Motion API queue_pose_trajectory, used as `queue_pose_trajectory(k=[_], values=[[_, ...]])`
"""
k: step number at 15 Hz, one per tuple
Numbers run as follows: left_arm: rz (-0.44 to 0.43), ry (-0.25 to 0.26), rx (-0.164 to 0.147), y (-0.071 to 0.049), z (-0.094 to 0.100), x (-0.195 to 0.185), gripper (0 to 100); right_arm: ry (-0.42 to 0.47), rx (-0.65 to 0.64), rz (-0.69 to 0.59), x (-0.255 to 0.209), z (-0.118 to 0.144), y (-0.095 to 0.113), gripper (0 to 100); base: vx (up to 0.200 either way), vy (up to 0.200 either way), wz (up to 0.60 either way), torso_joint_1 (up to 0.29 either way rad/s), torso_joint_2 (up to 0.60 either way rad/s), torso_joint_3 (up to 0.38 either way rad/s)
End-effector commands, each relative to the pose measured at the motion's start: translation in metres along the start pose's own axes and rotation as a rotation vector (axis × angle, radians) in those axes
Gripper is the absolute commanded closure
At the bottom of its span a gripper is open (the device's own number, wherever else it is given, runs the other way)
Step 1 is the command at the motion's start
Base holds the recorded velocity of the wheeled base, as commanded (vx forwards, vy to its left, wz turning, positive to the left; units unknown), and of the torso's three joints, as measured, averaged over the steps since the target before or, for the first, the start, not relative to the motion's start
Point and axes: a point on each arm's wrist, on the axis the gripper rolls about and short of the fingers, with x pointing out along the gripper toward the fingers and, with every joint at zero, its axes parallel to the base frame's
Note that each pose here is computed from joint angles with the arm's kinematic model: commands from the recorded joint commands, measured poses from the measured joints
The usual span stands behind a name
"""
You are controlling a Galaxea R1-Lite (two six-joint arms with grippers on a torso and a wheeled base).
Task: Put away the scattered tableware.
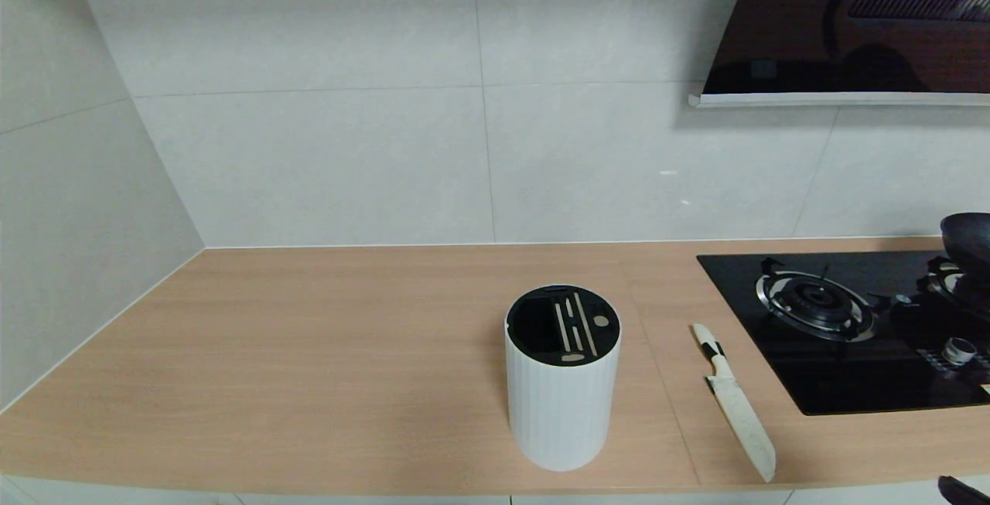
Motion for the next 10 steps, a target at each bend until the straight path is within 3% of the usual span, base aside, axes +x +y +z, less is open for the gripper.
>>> queue_pose_trajectory(k=[1, 10], values=[[0.000, 0.002, 0.000, 0.000, 0.000, 0.000, 0, 0.280, -0.040, 0.058, 0.067, 0.027, 0.005, 0, 0.000, 0.000, 0.00, 0.000, 0.00, 0.000], [0.000, 0.002, -0.002, 0.000, 0.000, 0.000, 0, 0.366, -0.114, 0.082, 0.189, 0.044, 0.030, 0, 0.000, 0.000, 0.00, 0.000, 0.00, 0.000]])
